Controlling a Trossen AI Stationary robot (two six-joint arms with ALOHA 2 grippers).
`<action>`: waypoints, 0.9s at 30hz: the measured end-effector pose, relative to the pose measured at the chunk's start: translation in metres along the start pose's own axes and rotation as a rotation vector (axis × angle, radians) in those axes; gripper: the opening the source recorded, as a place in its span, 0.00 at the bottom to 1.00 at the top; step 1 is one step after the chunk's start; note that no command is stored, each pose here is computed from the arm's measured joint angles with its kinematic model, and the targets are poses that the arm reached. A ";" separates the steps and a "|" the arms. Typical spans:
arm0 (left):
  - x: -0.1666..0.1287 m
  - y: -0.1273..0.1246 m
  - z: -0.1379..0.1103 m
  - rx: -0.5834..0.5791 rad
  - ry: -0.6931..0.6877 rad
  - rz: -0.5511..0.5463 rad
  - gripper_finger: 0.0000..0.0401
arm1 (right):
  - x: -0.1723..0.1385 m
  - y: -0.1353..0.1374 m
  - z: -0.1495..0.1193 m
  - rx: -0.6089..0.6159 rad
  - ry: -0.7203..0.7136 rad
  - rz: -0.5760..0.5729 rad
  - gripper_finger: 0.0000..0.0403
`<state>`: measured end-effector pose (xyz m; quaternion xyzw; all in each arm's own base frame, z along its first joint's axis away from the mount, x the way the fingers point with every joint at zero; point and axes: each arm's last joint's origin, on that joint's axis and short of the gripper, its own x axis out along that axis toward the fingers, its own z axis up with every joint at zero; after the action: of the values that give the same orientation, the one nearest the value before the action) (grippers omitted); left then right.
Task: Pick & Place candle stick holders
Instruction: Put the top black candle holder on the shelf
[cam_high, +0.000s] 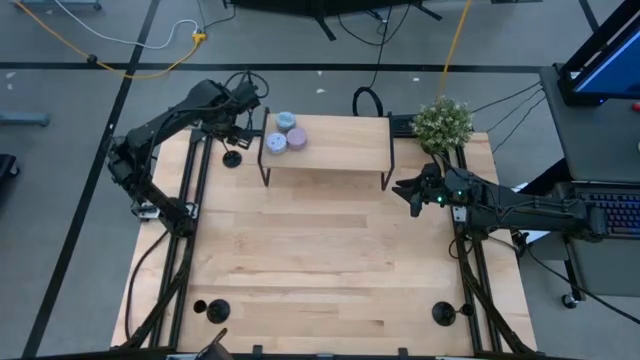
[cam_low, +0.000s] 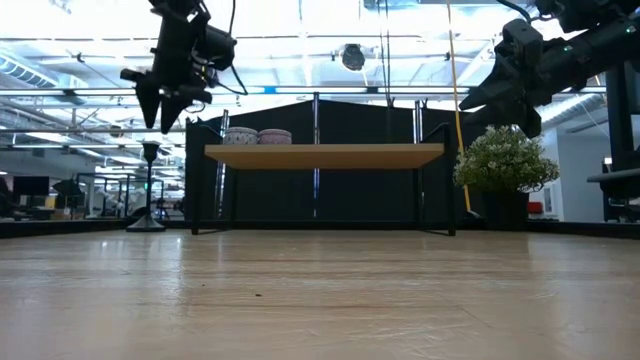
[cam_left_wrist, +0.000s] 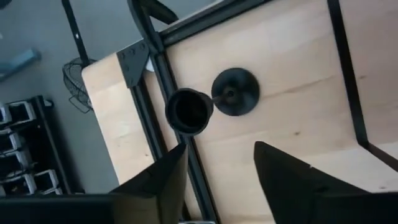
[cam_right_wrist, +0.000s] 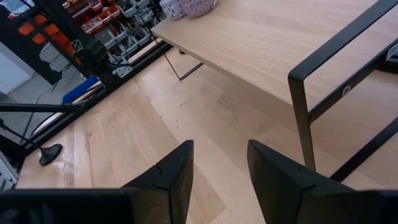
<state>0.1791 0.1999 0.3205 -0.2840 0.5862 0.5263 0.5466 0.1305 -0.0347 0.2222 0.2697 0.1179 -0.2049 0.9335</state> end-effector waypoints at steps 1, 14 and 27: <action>0.001 0.000 0.000 0.006 -0.001 -0.004 0.51 | 0.000 0.000 0.000 0.000 0.001 0.000 0.35; 0.006 0.006 0.009 -0.008 -0.028 -0.059 0.54 | 0.000 0.000 0.000 -0.004 0.001 0.000 0.35; 0.048 -0.001 0.003 0.001 0.086 -0.051 0.51 | 0.000 0.000 0.000 -0.004 0.001 0.000 0.35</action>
<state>0.1698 0.2138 0.2757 -0.3211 0.6019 0.4992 0.5342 0.1305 -0.0347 0.2222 0.2679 0.1186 -0.2044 0.9340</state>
